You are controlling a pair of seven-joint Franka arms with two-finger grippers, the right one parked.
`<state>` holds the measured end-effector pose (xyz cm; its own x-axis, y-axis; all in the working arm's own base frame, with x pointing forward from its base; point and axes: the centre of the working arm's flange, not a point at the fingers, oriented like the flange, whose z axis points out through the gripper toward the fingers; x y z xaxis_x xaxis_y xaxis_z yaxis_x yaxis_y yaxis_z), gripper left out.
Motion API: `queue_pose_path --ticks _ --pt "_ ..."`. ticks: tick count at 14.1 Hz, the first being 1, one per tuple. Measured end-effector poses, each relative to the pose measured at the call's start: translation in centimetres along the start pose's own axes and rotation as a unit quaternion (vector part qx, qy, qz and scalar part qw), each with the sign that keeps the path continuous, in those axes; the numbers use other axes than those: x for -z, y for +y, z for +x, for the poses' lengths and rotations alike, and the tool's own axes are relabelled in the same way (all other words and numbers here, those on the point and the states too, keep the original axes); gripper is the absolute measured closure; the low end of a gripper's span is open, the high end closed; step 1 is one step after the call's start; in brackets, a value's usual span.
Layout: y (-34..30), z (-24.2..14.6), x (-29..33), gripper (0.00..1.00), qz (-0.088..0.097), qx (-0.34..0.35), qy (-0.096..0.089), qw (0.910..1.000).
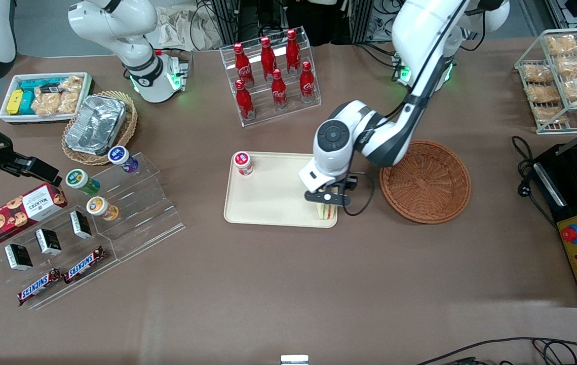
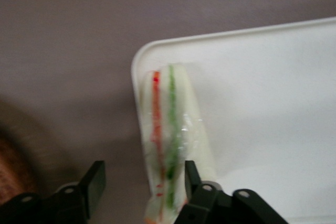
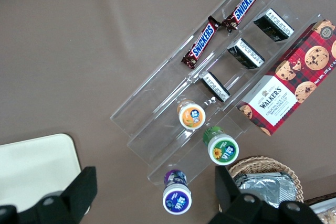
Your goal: Place sandwich from basket to tray
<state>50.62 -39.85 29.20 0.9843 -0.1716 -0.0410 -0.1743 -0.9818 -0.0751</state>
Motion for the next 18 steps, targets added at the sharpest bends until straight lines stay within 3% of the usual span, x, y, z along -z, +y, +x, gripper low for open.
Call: queue_pose_path --ticks 2,3,5,10,14,18 --pt "-3.7 0.9 3.1 0.03 0.015 0.003 -0.001 0.9999" --pt "-5.7 1.3 4.5 0.0 0.021 0.001 -0.002 0.9998" --pt "-9.8 2.1 6.9 0.0 0.023 0.0 -0.004 0.9997" --pt "-19.1 1.6 12.5 0.0 0.025 -0.017 -0.029 0.9991" --pt "-29.1 0.6 16.4 0.0 -0.005 -0.018 -0.039 0.9991" --pt "-34.2 -1.4 19.8 0.0 -0.011 0.019 -0.03 0.9993"
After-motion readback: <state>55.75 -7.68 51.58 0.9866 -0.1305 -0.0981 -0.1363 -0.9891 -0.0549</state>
